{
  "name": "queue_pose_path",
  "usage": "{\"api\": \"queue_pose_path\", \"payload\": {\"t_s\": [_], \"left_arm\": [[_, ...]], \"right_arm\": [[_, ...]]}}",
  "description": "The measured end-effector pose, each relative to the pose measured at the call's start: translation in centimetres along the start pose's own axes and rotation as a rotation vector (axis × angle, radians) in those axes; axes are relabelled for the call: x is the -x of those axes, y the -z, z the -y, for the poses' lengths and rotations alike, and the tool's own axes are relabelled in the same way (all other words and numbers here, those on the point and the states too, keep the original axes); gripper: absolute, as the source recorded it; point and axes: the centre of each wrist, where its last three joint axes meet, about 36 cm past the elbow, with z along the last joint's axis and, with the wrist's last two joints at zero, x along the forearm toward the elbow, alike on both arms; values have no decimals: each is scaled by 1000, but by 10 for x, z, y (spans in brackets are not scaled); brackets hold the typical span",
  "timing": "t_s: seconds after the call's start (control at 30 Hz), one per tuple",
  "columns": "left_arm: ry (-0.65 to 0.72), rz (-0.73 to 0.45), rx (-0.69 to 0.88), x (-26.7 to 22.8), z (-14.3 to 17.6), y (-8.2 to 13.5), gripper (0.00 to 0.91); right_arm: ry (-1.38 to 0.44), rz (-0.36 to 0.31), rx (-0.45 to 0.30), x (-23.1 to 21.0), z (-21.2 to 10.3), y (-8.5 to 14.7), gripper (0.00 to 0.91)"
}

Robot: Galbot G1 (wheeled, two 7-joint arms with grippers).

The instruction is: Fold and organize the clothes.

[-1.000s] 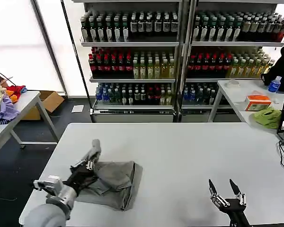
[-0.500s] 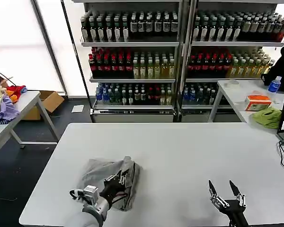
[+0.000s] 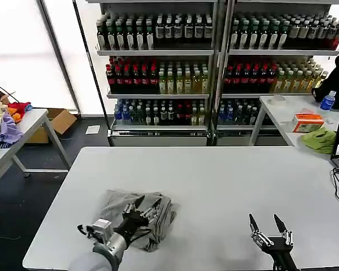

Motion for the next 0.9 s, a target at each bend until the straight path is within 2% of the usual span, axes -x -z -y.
{"api": "queue_pose_path", "payload": {"t_s": [0.2, 0.4, 0.9], "left_arm": [[117, 8, 65, -14, -42, 8, 907], [209, -49, 99, -20, -74, -7, 907], [292, -162, 128, -5, -102, -35, 907]], "right_arm": [[3, 2, 0, 1, 0, -1, 907], [10, 4, 0, 2, -1, -1, 907], [-1, 14, 1, -3, -2, -1, 907]]}}
